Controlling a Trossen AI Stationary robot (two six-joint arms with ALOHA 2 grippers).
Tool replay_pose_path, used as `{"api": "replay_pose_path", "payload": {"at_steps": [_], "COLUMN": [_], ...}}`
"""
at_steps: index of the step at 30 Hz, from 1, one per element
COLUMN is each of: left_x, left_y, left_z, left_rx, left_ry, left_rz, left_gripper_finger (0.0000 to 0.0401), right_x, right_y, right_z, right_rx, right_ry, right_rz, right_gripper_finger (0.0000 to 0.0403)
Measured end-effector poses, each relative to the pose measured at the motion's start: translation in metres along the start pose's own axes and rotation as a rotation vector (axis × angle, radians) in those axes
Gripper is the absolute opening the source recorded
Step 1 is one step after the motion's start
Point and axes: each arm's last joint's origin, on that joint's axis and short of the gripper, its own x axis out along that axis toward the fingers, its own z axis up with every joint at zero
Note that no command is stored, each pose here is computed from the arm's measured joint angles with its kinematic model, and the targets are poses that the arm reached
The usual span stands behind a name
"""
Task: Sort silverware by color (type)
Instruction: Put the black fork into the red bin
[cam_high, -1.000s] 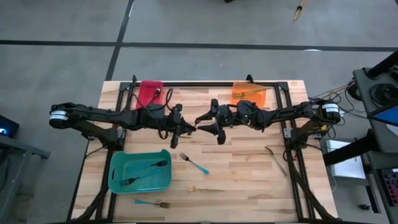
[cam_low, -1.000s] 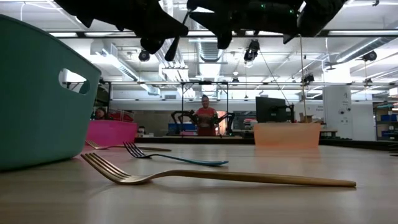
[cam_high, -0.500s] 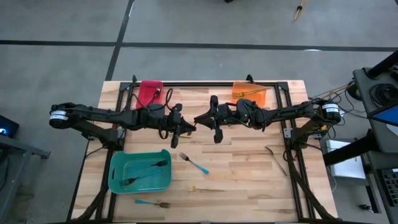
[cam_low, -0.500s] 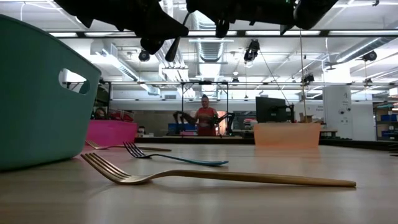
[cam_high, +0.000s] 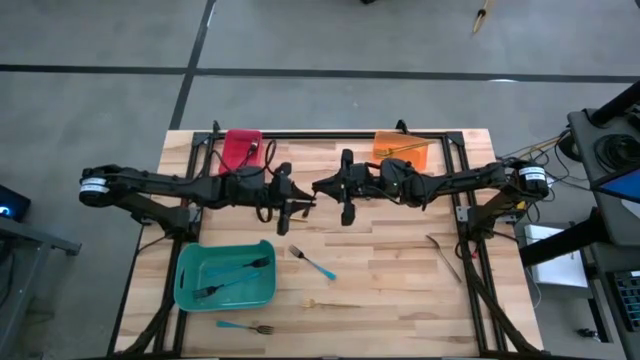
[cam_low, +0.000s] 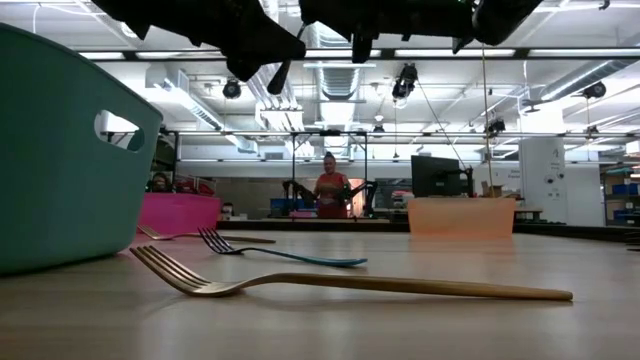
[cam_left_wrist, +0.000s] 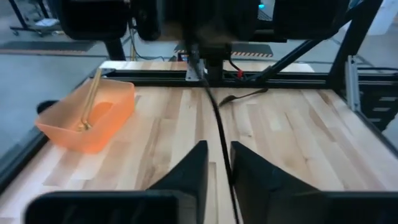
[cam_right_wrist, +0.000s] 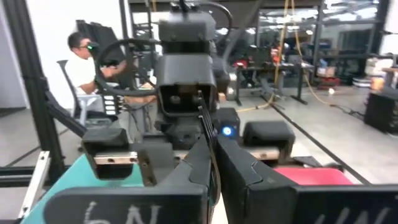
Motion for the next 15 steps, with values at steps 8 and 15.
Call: {"api": "replay_pose_path", "payload": {"at_steps": [8, 15], "left_x": [-0.007, -0.003], "left_y": [0.009, 0.013], "left_z": [0.004, 0.009], "left_rx": [0.104, 0.113], "left_ry": [0.082, 0.024], "left_rz": [0.296, 0.379], "left_gripper_finger": [0.0138, 0.0173], "right_x": [-0.001, 0.002], "right_y": [-0.005, -0.009], "right_z": [-0.006, -0.019], "right_rx": [-0.009, -0.009], "right_ry": [0.068, 0.089], "right_rz": [-0.266, -0.486], "right_gripper_finger": [0.0008, 0.0008]}}
